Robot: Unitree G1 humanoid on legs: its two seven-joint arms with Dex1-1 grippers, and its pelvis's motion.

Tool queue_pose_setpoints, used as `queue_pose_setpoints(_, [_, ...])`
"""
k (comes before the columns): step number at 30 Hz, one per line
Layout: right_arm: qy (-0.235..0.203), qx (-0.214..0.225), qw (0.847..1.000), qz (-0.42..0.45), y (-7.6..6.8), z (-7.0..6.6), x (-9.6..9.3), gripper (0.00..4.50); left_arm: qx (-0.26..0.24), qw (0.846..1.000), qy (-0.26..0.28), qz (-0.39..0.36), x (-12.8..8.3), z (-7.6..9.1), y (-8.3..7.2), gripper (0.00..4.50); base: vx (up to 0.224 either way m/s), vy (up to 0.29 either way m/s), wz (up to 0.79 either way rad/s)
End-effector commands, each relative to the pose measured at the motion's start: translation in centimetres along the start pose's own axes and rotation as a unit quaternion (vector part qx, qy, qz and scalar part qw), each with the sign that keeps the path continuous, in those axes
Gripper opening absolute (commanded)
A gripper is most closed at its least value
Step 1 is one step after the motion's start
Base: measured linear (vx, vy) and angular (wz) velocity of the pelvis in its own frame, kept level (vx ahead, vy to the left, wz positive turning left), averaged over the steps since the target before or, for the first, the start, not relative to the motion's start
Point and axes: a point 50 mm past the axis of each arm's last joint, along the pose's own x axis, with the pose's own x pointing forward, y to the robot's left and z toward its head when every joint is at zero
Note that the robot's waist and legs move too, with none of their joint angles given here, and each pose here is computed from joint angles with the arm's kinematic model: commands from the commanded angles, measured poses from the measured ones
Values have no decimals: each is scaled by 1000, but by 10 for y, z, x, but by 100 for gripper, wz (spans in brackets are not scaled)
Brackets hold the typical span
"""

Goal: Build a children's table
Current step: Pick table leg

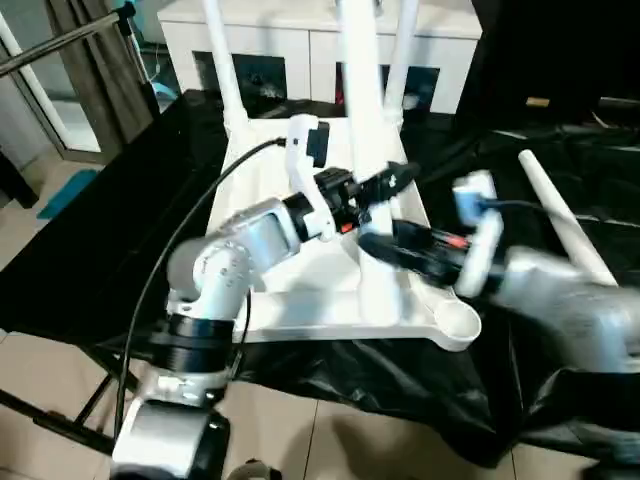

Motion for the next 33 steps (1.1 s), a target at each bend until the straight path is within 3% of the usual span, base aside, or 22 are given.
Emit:
queue_pose_setpoints(1, [11,2,1000,24,4,0,1,336,13,999,5,-42,4,6,-11,188,0,0,0])
queue_pose_setpoints(16, [61,9,994,86,10,-5,4,336,4,992,25,-122,12,0,-27,188,0,0,0])
queue_pose_setpoints(28, [84,8,991,102,11,-9,3,336,6,991,35,-132,12,-2,-29,188,0,0,0])
queue_pose_setpoints(29, [86,8,991,102,11,-10,3,306,6,991,36,-132,12,-2,-29,188,0,0,0])
queue_pose_setpoints(33, [90,7,991,101,11,-12,3,286,6,990,40,-135,11,-2,-30,188,0,0,0])
